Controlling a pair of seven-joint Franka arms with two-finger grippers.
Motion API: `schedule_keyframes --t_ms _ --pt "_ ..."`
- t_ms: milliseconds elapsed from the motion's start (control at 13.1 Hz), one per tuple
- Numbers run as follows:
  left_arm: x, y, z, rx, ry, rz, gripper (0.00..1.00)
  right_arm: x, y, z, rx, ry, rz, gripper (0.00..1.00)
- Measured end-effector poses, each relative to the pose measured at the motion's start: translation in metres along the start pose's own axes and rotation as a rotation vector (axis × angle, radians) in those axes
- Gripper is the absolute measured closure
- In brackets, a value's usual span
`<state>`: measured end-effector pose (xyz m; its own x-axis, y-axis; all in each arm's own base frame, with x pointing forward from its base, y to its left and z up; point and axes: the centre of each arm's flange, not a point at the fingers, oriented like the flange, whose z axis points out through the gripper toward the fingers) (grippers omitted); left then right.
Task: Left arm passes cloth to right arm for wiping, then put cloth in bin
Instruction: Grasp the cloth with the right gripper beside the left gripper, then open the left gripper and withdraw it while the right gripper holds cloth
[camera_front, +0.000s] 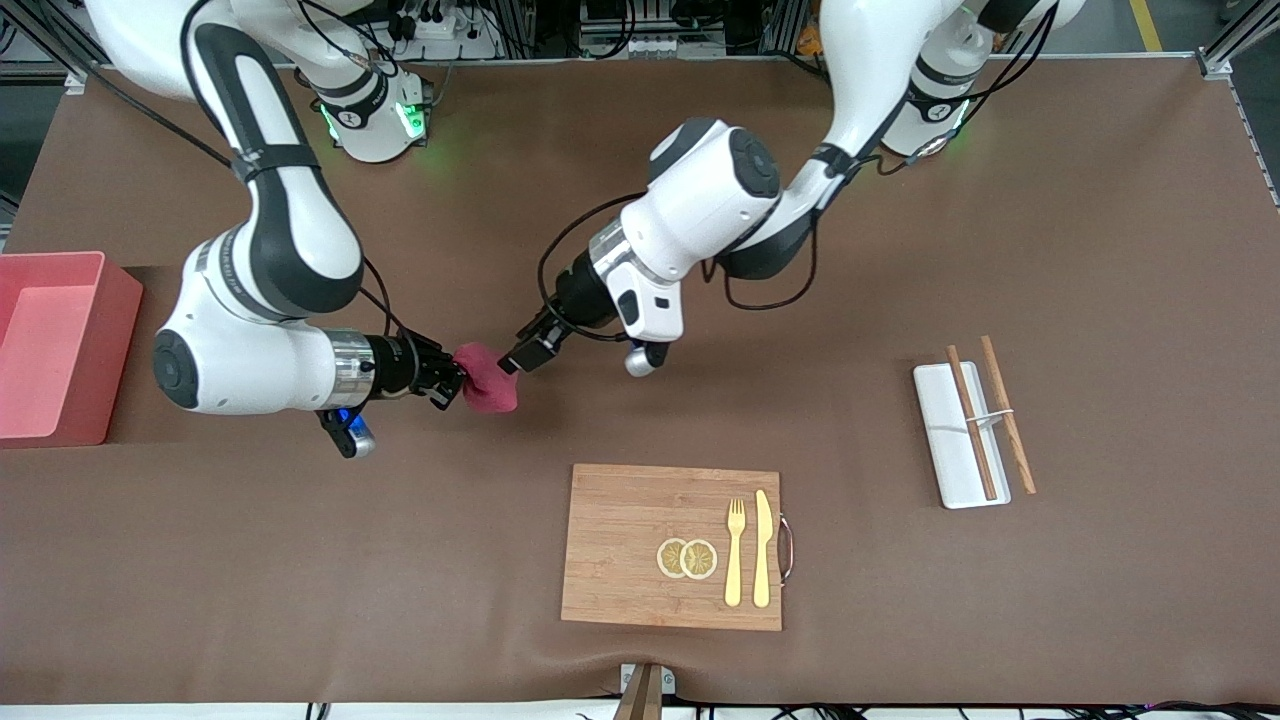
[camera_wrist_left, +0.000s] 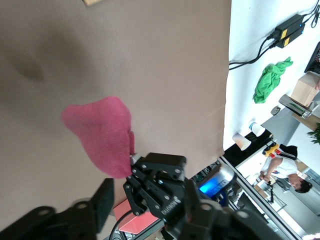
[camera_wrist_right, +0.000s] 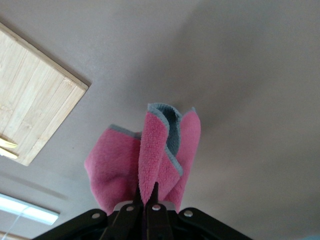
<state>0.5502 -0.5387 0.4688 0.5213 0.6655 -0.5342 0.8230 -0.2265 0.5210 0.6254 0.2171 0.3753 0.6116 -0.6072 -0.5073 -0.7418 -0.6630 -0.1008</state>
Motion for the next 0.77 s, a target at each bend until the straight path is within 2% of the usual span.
schedule_keyframes --t_ms 153,230,460,613,766 --pt "0.008 0.020 -0.043 0.052 0.042 0.038 0.08 -0.006 -0.007 0.010 -0.023 0.066 -0.066 0.98" --pt "0.014 0.030 -0.068 0.081 0.069 0.053 0.00 -0.004 -0.008 0.019 -0.037 0.108 -0.095 0.98" --pt "0.036 0.049 -0.143 0.169 0.164 0.085 0.00 0.027 0.003 0.062 -0.070 0.207 -0.171 0.98" --pt "0.052 0.048 -0.177 0.263 0.207 0.128 0.00 0.052 0.015 0.079 -0.118 0.245 -0.240 0.98" --pt "0.071 0.045 -0.202 0.350 0.243 0.188 0.00 0.088 0.036 0.071 -0.162 0.265 -0.310 0.98"
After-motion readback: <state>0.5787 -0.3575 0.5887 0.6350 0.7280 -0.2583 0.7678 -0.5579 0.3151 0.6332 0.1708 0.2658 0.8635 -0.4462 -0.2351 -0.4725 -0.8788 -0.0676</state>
